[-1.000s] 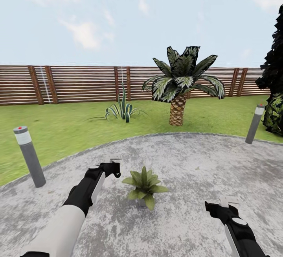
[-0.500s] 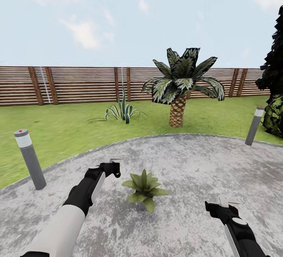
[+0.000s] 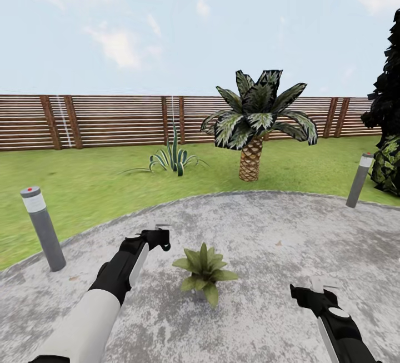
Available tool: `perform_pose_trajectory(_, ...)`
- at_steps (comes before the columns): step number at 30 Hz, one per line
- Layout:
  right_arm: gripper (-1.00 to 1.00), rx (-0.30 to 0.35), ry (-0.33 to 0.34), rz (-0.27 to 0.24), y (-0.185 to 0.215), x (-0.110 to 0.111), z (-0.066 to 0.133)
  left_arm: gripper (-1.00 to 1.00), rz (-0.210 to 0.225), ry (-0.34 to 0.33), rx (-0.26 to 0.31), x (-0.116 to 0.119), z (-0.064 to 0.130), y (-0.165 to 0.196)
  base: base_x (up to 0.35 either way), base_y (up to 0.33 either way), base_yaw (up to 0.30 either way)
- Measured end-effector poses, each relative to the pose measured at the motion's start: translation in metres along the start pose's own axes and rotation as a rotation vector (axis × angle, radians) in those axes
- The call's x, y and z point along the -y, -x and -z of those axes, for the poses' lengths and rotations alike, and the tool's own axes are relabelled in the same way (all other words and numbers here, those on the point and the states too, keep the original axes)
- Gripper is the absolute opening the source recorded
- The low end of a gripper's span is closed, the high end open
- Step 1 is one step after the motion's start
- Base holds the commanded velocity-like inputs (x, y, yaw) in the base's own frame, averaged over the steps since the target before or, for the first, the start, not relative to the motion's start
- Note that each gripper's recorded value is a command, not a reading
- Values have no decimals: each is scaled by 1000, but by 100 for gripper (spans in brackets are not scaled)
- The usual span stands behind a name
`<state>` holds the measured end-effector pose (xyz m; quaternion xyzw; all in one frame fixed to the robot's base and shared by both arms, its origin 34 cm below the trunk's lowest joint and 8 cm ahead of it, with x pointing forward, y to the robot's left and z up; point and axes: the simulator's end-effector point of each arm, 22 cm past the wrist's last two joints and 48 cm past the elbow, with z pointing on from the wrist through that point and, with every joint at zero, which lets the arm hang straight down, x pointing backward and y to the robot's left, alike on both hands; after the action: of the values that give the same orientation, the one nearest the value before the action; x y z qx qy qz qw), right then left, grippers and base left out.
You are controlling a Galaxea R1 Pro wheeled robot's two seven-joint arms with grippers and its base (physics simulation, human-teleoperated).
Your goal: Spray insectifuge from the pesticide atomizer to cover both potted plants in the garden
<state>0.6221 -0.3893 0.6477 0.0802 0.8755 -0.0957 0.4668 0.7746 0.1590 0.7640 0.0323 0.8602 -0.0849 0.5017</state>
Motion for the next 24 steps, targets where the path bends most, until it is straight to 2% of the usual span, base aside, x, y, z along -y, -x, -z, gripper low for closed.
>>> perform_pose_trajectory(24, 100, -1, -1, -1, 42, 4, 20, -100, 0, -1, -1, 5, 17, 43, 0, 0, 0)
